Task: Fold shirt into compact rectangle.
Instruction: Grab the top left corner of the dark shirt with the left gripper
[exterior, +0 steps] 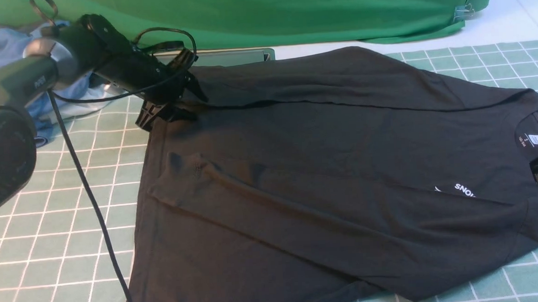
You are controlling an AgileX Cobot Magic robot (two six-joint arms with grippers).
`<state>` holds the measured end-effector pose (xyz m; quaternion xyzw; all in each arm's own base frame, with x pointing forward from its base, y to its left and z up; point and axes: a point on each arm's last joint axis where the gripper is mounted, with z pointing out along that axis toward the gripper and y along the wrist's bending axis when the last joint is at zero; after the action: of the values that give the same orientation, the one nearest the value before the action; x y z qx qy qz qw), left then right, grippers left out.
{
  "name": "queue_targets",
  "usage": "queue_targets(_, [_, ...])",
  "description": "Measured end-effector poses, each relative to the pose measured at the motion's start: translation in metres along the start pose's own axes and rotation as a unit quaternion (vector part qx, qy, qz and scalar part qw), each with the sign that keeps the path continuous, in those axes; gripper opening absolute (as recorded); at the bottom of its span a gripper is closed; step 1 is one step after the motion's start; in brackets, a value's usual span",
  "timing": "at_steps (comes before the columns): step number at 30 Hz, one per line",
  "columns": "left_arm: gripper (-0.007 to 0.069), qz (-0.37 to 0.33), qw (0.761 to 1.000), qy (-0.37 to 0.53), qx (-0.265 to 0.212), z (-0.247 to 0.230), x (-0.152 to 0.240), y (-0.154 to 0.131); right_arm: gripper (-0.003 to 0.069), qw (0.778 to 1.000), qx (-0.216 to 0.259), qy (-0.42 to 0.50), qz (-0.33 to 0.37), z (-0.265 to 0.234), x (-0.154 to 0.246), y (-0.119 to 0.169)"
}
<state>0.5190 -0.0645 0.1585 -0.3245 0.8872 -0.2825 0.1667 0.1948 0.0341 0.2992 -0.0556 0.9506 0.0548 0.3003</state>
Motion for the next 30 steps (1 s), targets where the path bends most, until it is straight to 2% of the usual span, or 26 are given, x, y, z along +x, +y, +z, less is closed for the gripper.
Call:
queue_targets(5, [0.0436, -0.002, 0.999, -0.043, 0.02, 0.001, -0.008, -0.003, 0.021, 1.0, 0.0, -0.001, 0.0, 0.0, 0.0, 0.0])
queue_targets(20, [0.0438, -0.041, 0.995, -0.081, 0.052, 0.01, -0.021, 0.003, 0.0217, 1.0, 0.0, -0.003, 0.0, 0.0, -0.001, 0.0])
queue_targets(24, [0.0353, -0.042, 0.994, -0.088, 0.053, 0.013, -0.023, 0.005, 0.0217, 1.0, 0.0, -0.003, 0.0, 0.0, -0.001, 0.0])
queue_targets(26, [0.0234, -0.04, 0.994, -0.088, 0.049, 0.014, -0.023, 0.007, 0.0217, 1.0, 0.0, -0.003, 0.0, 0.0, -0.001, 0.0])
queue_targets(27, [0.0148, -0.036, 0.995, -0.087, 0.044, 0.015, -0.023, 0.009, 0.0217, 1.0, 0.0, -0.003, 0.0, 0.0, -0.001, 0.0])
queue_targets(28, [0.0135, -0.035, 0.995, -0.087, 0.043, 0.016, -0.023, 0.01, 0.0217, 1.0, 0.0, -0.003, 0.0, 0.0, -0.001, 0.0])
queue_targets(29, [0.0069, -0.035, 0.995, -0.084, 0.039, 0.016, -0.023, 0.011, 0.0219, 1.0, 0.0, -0.003, 0.0, 0.0, -0.001, 0.0])
queue_targets(30, [0.0043, -0.034, 0.995, -0.083, 0.038, 0.016, -0.023, 0.011, 0.022, 1.0, 0.0, -0.003, 0.0, 0.0, -0.001, 0.0])
